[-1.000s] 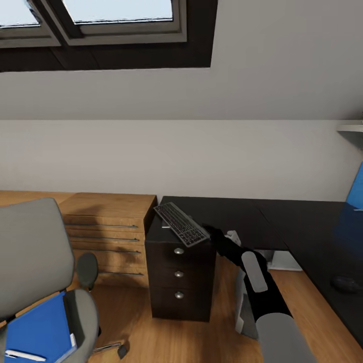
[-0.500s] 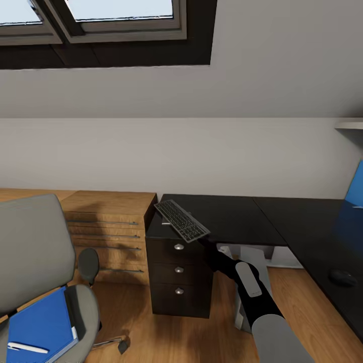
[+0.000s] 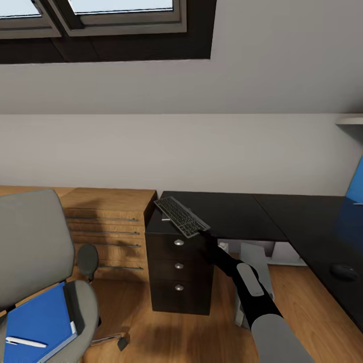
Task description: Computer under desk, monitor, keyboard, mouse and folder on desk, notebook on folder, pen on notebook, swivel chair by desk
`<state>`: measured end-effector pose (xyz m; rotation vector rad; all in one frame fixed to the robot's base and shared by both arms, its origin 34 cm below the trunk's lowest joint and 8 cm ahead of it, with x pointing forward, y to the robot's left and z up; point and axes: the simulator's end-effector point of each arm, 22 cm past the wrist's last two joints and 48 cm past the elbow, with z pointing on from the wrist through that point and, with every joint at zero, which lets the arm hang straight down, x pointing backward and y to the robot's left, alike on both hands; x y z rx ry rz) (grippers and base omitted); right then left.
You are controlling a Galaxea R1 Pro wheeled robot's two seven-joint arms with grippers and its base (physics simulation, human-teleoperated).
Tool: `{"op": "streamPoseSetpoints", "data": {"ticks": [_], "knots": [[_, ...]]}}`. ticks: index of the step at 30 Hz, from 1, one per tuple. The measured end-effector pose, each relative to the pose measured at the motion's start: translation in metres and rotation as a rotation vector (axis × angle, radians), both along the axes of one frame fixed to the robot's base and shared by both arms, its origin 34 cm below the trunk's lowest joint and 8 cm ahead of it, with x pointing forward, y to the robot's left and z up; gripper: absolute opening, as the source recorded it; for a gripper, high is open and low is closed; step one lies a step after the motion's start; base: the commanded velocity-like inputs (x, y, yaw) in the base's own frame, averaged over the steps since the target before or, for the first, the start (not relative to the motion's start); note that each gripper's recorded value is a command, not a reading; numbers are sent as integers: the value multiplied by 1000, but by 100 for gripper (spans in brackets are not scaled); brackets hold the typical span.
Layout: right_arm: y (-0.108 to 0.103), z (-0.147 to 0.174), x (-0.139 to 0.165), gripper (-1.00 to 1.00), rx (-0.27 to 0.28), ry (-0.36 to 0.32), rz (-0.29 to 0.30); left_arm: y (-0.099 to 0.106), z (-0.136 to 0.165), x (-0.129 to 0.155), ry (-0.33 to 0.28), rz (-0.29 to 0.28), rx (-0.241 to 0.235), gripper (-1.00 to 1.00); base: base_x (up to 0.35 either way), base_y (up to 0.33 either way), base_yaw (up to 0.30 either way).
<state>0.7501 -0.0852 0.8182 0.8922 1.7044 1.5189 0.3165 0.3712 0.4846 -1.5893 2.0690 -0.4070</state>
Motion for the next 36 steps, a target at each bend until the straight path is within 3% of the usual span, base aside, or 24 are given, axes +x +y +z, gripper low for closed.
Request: {"op": "streamPoseSetpoints", "data": {"ticks": [7,15,20,29,36], "knots": [[1,-14,-2,100,-3,-1,3,34,-16,-27,-13,117,-2,100,0,0,0],[-3,-18,4,100,-18,-2,-15,37,-28,-45,-32,166,-18,100,0,0,0],[-4,-15,6,100,-20,-7,-24,47,-31,-72,-15,244,-11,100,0,0,0],[-9,-14,9,100,-25,-5,-48,45,-37,-102,27,265,-7,100,0,0,-9],[-9,-15,8,100,-26,-5,-49,43,-39,-109,38,269,-8,100,30,-72,-1]]}}
